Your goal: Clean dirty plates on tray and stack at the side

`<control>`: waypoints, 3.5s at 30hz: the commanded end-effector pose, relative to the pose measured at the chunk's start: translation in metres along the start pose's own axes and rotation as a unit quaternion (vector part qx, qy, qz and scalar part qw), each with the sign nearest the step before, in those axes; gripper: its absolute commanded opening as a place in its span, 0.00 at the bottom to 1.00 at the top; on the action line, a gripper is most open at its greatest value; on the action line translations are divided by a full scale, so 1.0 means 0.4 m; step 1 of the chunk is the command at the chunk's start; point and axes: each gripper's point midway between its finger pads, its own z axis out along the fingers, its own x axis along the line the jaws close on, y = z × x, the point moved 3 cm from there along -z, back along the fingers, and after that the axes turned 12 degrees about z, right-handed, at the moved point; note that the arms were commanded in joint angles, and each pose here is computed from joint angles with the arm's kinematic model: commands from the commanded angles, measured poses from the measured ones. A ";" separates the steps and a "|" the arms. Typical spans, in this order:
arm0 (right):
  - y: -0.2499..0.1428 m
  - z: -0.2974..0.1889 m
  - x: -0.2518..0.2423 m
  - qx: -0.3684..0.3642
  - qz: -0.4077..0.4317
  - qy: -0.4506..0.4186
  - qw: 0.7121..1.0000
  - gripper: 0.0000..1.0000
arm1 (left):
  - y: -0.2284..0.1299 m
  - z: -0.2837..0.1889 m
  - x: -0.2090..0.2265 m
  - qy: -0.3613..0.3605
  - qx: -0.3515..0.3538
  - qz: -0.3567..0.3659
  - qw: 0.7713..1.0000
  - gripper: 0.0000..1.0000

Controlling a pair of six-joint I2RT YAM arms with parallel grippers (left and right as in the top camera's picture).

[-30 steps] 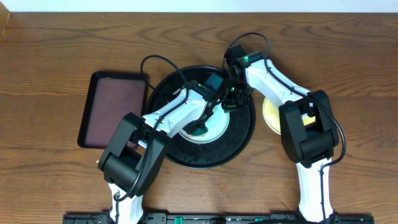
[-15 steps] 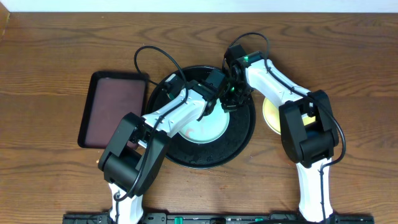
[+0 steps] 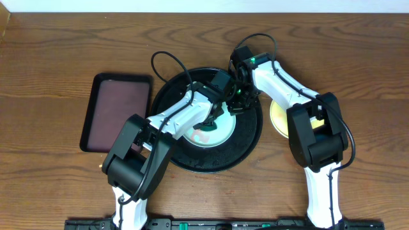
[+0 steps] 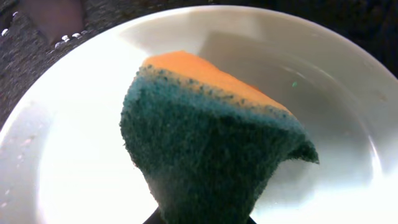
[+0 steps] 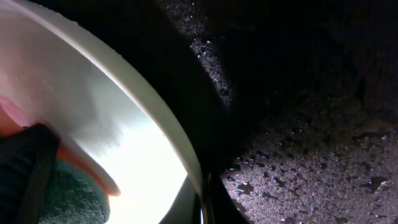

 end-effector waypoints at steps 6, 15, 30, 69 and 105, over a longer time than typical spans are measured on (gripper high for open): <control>-0.004 0.047 -0.019 0.014 0.003 -0.020 1.000 0.01 | 0.009 0.022 0.036 -0.039 0.088 -0.028 0.995 0.07; -0.003 0.047 -0.019 0.014 0.003 -0.020 1.000 0.01 | -0.079 -0.018 0.012 -0.126 0.232 -0.004 0.965 0.07; -0.003 0.047 -0.019 0.014 0.003 -0.020 1.000 0.01 | -0.089 -0.025 0.009 -0.117 0.255 -0.070 0.957 0.08; -0.004 0.047 -0.019 0.014 0.003 -0.020 1.000 0.01 | -0.009 0.061 0.097 -0.087 0.173 -0.091 0.977 0.08; -0.004 0.047 -0.019 0.014 0.003 -0.020 1.000 0.01 | -0.026 0.059 0.137 -0.066 0.189 -0.047 0.979 0.07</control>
